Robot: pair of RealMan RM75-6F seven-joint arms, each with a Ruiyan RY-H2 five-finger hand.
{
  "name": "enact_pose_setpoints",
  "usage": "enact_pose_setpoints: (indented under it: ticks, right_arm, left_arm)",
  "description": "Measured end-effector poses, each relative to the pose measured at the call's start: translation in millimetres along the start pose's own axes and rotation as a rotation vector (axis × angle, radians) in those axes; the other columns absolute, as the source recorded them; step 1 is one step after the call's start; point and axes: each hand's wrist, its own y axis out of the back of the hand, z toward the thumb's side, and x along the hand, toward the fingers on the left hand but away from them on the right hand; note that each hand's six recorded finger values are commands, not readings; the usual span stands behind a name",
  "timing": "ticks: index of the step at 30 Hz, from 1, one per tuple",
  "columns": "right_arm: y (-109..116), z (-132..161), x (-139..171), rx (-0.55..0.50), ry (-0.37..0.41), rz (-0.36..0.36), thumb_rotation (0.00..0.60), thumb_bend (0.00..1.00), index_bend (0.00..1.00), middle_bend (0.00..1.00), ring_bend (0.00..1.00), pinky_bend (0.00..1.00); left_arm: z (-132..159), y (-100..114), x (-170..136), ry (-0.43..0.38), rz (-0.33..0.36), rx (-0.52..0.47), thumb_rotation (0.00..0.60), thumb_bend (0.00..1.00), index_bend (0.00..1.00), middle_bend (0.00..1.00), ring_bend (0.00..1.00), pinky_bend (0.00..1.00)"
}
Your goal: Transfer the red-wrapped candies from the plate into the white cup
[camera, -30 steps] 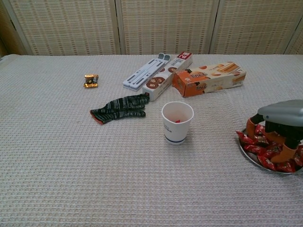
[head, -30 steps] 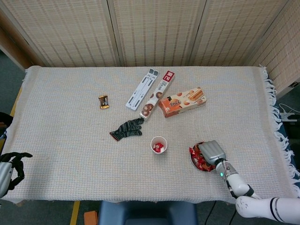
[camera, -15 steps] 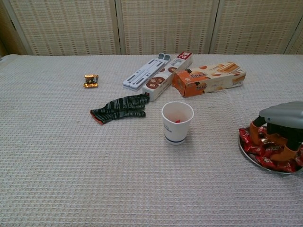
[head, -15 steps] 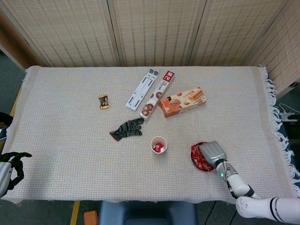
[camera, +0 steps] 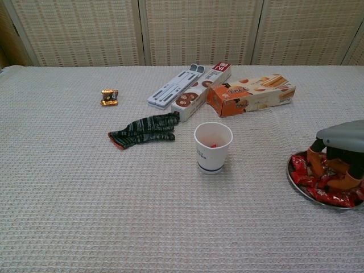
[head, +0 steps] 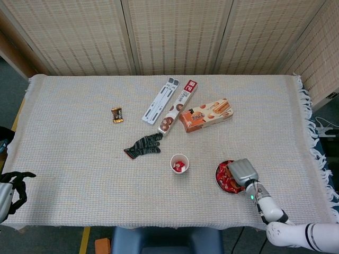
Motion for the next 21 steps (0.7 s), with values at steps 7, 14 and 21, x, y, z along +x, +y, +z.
enact_pose_setpoints:
  ticks: [7, 14, 21]
  right_arm:
    - [14.9, 4.4, 10.0, -0.022, 0.017, -0.045, 0.600, 0.32, 0.61, 0.82, 0.76, 0.98]
    - [44.1, 21.3, 26.9, -0.067, 0.076, -0.119, 0.600, 0.32, 0.61, 0.82, 0.76, 0.98]
    - [87.7, 58.8, 31.4, -0.125, 0.189, -0.217, 0.600, 0.33, 0.61, 0.82, 0.76, 0.98]
  left_arm:
    - [-0.7, 0.5, 0.3, 0.002, 0.002, -0.002, 0.600, 0.42, 0.35, 0.23, 0.27, 0.28]
    - [-0.2, -0.3, 0.2, 0.003, 0.001, 0.005, 0.600, 0.42, 0.34, 0.23, 0.27, 0.28]
    - [0.7, -1.2, 0.4, 0.002, 0.001, 0.012, 0.600, 0.42, 0.35, 0.23, 0.27, 0.28]
